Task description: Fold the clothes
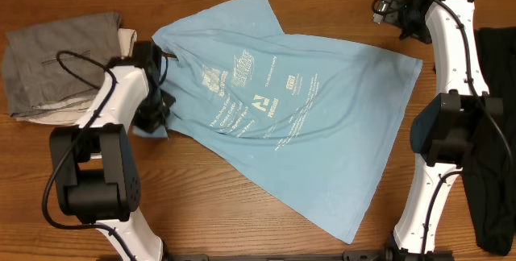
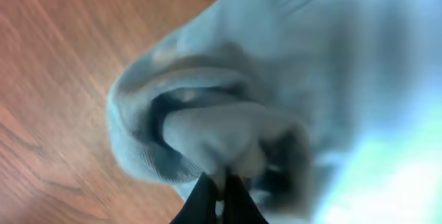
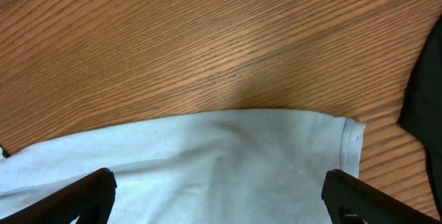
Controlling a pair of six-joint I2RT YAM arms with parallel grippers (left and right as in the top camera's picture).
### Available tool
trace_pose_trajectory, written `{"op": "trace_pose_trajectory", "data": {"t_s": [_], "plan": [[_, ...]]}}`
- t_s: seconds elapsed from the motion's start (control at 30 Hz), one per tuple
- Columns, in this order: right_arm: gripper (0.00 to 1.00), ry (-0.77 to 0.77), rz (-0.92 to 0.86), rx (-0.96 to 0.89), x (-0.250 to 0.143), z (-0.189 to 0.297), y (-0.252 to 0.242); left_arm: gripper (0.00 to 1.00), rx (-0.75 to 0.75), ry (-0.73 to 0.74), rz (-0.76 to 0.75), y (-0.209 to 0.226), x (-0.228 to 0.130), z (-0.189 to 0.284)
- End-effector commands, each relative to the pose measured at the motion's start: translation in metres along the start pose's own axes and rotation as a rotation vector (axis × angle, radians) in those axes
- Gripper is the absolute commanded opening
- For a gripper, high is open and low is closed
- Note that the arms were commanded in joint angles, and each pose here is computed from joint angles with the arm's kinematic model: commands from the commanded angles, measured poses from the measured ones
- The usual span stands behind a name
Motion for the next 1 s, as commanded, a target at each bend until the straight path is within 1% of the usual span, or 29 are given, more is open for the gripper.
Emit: {"op": "trace_pose_trajectory", "data": {"t_s": [0.0,0.17,0.4,0.53,0.7,0.97], "plan": [[1.0,-0.031,-0.008,0.005,0.008,0.01,-0.001,0.04,-0.009,-0.031,-0.016,-0.005,0.01,0.01],[1.0,-0.031,-0.008,0.005,0.008,0.01,0.0,0.04,0.03,-0.049,-0.006,0.005,0.016,0.01],[1.0,-0.031,-0.008,0.005,0.008,0.01,-0.001,0.04,-0.008,-0.087,0.008,-0.004,0.026,0.009],[1.0,-0.031,-0.008,0.005,0.008,0.01,0.0,0.04,-0.009,-0.136,0.015,-0.006,0.035,0.01],[1.0,-0.031,-0.008,0.005,0.008,0.01,-0.001,0.04,0.032,-0.2,0.018,0.001,0.045,0.011],[1.0,-0.031,-0.008,0.005,0.008,0.01,-0.001,0.04,0.115,-0.252,0.009,0.016,0.051,0.011]]}}
Point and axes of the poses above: each gripper's point midway between its finger pads, its own z axis back along the fingers, its own y axis along the line the jaws close on, x = y × z, the point moved 1 cm from there along z, back along the fingers, and after that the axes turned 3 degrees about z, right-handed, at the moved point
